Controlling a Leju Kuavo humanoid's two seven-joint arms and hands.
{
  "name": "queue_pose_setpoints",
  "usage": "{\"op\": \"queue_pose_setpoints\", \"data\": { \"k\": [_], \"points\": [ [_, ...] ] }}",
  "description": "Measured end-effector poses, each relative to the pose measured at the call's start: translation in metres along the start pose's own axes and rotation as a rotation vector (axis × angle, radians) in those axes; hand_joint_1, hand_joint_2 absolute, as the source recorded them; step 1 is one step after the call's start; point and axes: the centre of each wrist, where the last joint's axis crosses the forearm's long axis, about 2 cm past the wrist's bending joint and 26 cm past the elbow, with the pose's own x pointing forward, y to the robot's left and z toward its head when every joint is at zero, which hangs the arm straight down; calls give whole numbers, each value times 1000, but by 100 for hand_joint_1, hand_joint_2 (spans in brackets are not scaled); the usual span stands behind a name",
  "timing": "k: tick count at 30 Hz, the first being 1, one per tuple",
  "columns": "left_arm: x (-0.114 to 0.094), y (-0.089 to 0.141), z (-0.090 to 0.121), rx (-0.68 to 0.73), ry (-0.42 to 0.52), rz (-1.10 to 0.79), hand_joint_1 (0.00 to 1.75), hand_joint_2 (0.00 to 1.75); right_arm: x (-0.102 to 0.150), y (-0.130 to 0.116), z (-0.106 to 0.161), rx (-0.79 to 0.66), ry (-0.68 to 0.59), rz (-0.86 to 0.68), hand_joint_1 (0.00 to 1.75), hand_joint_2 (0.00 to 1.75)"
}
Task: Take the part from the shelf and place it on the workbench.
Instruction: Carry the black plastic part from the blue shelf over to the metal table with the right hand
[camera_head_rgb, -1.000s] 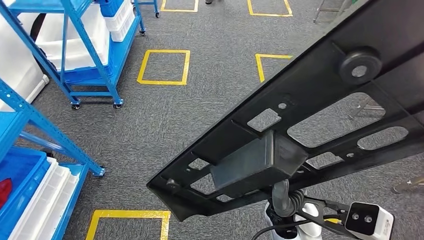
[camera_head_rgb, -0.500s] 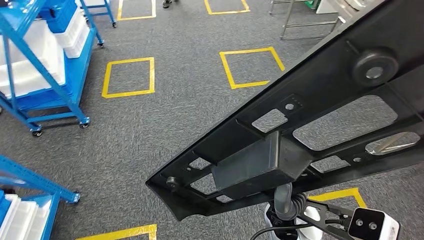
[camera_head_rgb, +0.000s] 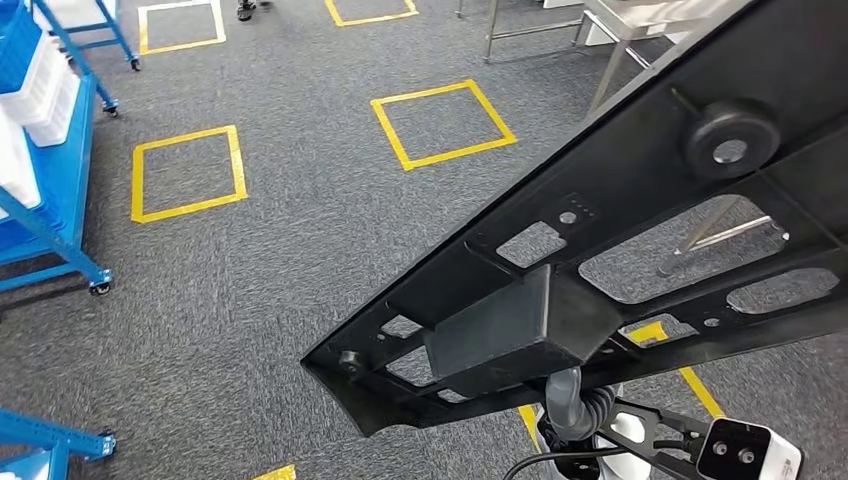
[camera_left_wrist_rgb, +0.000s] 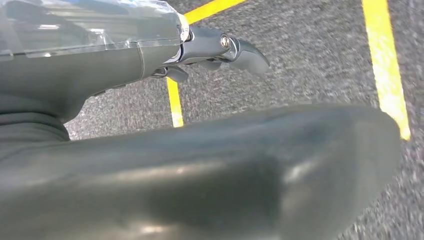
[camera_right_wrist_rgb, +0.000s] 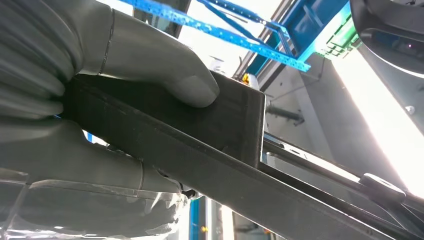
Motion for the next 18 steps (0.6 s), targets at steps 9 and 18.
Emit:
{"op": "queue_pose_setpoints", "data": {
  "k": [9,18],
  "points": [
    [-1,-9,2,-12,7,30,0,0,-9,0,-8,27,-5,-25,175,175],
    [-3,-11,3,-16,13,30,0,0,-12,-1,-7,35,18,-21,175,175]
  ]
}}
